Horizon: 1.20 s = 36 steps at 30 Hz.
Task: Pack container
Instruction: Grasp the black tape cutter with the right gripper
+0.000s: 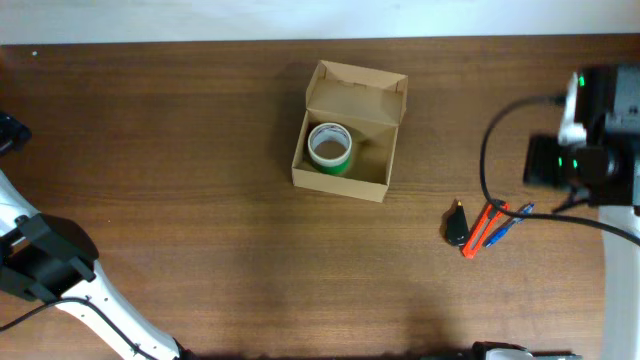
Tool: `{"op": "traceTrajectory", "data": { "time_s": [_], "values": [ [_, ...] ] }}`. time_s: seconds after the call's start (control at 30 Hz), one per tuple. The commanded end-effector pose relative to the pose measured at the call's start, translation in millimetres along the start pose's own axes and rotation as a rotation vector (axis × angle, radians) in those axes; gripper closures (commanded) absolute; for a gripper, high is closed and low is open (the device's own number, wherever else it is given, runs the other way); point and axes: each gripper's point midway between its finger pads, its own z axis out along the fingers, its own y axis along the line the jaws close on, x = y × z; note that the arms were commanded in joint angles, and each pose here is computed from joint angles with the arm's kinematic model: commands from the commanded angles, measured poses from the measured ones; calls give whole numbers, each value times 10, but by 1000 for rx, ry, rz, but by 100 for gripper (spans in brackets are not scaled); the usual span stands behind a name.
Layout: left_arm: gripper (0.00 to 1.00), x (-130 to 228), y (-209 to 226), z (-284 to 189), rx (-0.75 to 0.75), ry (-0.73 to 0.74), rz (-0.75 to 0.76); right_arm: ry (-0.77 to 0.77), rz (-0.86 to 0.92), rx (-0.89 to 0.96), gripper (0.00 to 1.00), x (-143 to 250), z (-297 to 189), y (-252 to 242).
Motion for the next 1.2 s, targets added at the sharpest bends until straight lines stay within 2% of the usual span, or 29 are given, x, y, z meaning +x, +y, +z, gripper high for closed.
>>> {"op": "traceTrajectory", "data": {
  "time_s": [0.0,0.17,0.27,0.63,1.17],
  "values": [
    [0,-1,39,-86,8,-15,-23,216,25,-99,38,425,591,248],
    [0,-1,39,-86,8,-15,-23,317,-5,-184,37,873,1166,602],
    [0,-1,39,-86,8,-15,-23,344,-19,-213,35,992,1352,719],
    [0,-1,39,-86,8,-15,-23,414,-43,-275,35,988,1744,932],
    [0,-1,39,-86,8,-15,-23,401,-82,-257,35,901,2170,1013]
  ]
}}
